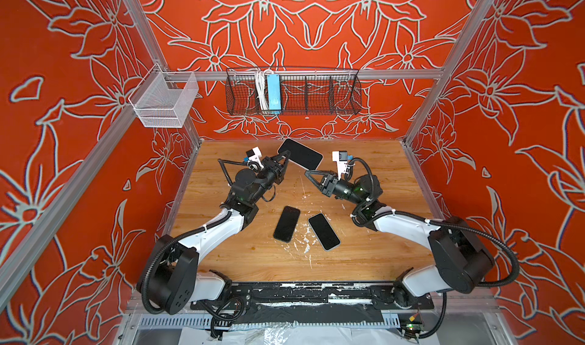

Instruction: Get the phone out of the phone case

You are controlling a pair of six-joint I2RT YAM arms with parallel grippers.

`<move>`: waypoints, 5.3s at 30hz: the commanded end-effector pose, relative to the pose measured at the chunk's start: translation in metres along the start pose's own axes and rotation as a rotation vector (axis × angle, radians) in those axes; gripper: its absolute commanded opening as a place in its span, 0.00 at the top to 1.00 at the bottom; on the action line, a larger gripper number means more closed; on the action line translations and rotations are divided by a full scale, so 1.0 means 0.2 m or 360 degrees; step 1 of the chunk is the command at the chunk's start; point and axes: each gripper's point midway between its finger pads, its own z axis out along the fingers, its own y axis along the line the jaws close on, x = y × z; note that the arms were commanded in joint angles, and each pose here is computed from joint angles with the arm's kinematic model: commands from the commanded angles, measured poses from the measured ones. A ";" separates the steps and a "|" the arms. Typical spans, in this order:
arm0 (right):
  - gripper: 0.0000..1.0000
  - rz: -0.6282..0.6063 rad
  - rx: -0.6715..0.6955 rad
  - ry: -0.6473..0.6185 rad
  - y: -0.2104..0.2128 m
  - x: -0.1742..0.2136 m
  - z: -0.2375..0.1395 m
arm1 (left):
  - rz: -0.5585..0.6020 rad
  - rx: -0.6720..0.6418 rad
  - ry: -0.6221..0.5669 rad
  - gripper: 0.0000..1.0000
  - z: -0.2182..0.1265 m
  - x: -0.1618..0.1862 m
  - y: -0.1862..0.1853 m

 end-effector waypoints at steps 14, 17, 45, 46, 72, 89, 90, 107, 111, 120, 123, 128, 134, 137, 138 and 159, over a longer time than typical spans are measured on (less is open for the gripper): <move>0.99 -0.0110 0.0233 -0.0031 -0.18 0.03 -0.05 | -0.0101 0.0254 0.0071 1.00 -0.01 0.08 -0.23; 0.99 -0.0102 0.0246 -0.0037 -0.20 0.03 -0.05 | -0.0110 0.0271 0.0077 1.00 -0.02 0.08 -0.25; 0.98 -0.0040 0.0090 0.0064 -0.11 0.03 -0.09 | -0.0002 0.0326 0.0086 1.00 -0.02 0.10 -0.33; 0.96 -0.0041 0.0073 0.0083 -0.09 0.04 -0.09 | 0.0012 0.0327 0.0083 1.00 -0.02 0.10 -0.33; 0.76 -0.0049 -0.0176 0.0072 0.20 -0.06 -0.12 | 0.0129 0.0312 0.0094 1.00 0.00 0.06 -0.30; 0.78 -0.0025 -0.0191 0.0017 0.21 -0.12 -0.03 | 0.0121 0.0312 0.0088 1.00 -0.02 0.06 -0.27; 0.78 -0.0023 -0.0195 0.0011 0.21 -0.12 -0.03 | 0.0123 0.0310 0.0085 1.00 -0.02 0.06 -0.27; 0.90 0.0028 -0.0180 -0.0061 0.18 -0.15 -0.01 | 0.0114 0.0302 0.0090 1.00 -0.03 0.07 -0.25; 0.89 0.0047 -0.0190 -0.0087 0.18 -0.16 -0.01 | 0.0122 0.0302 0.0086 1.00 -0.03 0.07 -0.25; 0.75 0.0203 -0.0268 -0.0190 0.17 -0.19 0.00 | 0.0133 0.0302 0.0068 1.00 -0.03 0.06 -0.23; 0.75 0.0228 -0.0267 -0.0220 0.16 -0.19 0.00 | 0.0126 0.0303 0.0073 1.00 -0.03 0.06 -0.23; 0.78 0.0246 -0.0257 -0.0240 0.17 -0.19 0.00 | 0.0129 0.0302 0.0062 1.00 -0.02 0.06 -0.22; 0.73 0.0253 -0.0241 -0.0223 0.18 -0.15 0.01 | 0.0143 0.0295 0.0046 1.00 -0.02 0.05 -0.21; 0.71 0.0260 -0.0222 -0.0228 0.18 -0.12 0.01 | 0.0157 0.0285 0.0023 1.00 -0.02 0.04 -0.20; 0.70 0.0265 -0.0215 -0.0233 0.18 -0.12 0.01 | 0.0159 0.0285 0.0018 1.00 -0.01 0.03 -0.20; 0.81 0.0211 -0.0148 -0.0276 0.17 -0.12 0.02 | 0.0156 0.0280 0.0015 1.00 -0.03 0.04 -0.20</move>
